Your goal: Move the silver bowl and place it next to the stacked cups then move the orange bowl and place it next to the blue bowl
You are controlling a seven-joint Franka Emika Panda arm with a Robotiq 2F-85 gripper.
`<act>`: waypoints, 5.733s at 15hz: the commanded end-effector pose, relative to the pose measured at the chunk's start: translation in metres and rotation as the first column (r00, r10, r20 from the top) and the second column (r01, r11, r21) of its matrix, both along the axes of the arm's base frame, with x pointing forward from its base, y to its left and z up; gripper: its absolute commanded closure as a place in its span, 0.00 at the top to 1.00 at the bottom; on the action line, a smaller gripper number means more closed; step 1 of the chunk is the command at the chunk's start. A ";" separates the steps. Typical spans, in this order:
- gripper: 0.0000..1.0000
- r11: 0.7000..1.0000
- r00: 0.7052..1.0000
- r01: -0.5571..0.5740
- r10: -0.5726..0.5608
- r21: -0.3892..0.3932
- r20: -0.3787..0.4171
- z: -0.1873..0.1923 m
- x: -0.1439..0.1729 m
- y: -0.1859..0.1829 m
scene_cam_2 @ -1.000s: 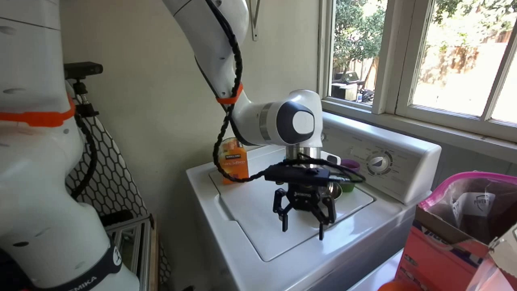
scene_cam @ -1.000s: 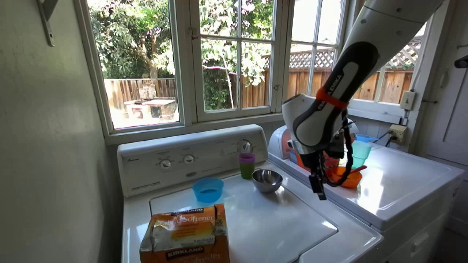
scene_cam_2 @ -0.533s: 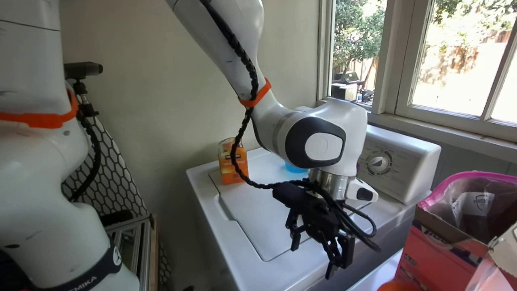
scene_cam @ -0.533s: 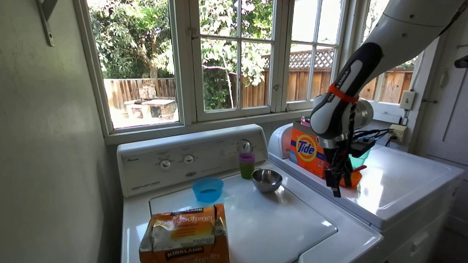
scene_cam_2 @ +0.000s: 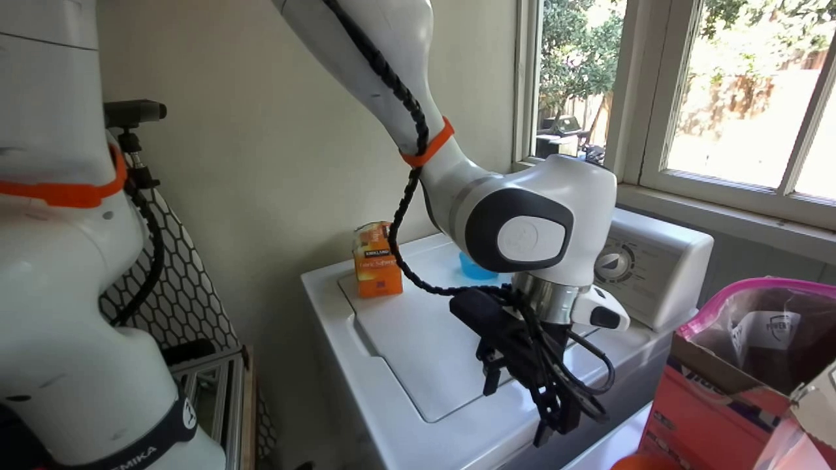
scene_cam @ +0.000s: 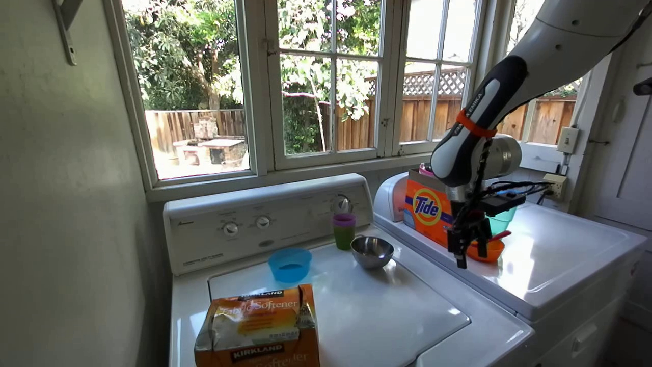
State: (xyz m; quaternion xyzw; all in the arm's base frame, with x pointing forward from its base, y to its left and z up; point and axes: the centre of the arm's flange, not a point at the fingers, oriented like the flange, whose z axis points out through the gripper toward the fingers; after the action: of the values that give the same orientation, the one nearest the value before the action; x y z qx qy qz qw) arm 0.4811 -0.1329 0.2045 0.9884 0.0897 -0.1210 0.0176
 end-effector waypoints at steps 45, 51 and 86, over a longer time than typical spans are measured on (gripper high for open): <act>0.01 0.894 0.887 -0.405 0.435 -0.194 0.154 0.023 -0.001 0.044; 0.04 0.881 0.868 -0.428 0.463 -0.201 0.178 0.028 0.013 0.054; 0.04 0.245 0.210 -0.903 0.969 -0.353 0.133 0.111 0.003 0.346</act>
State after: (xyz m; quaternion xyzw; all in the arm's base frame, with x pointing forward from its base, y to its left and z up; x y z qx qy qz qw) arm 0.4836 0.2127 0.3152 0.7264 0.6536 0.0711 0.2000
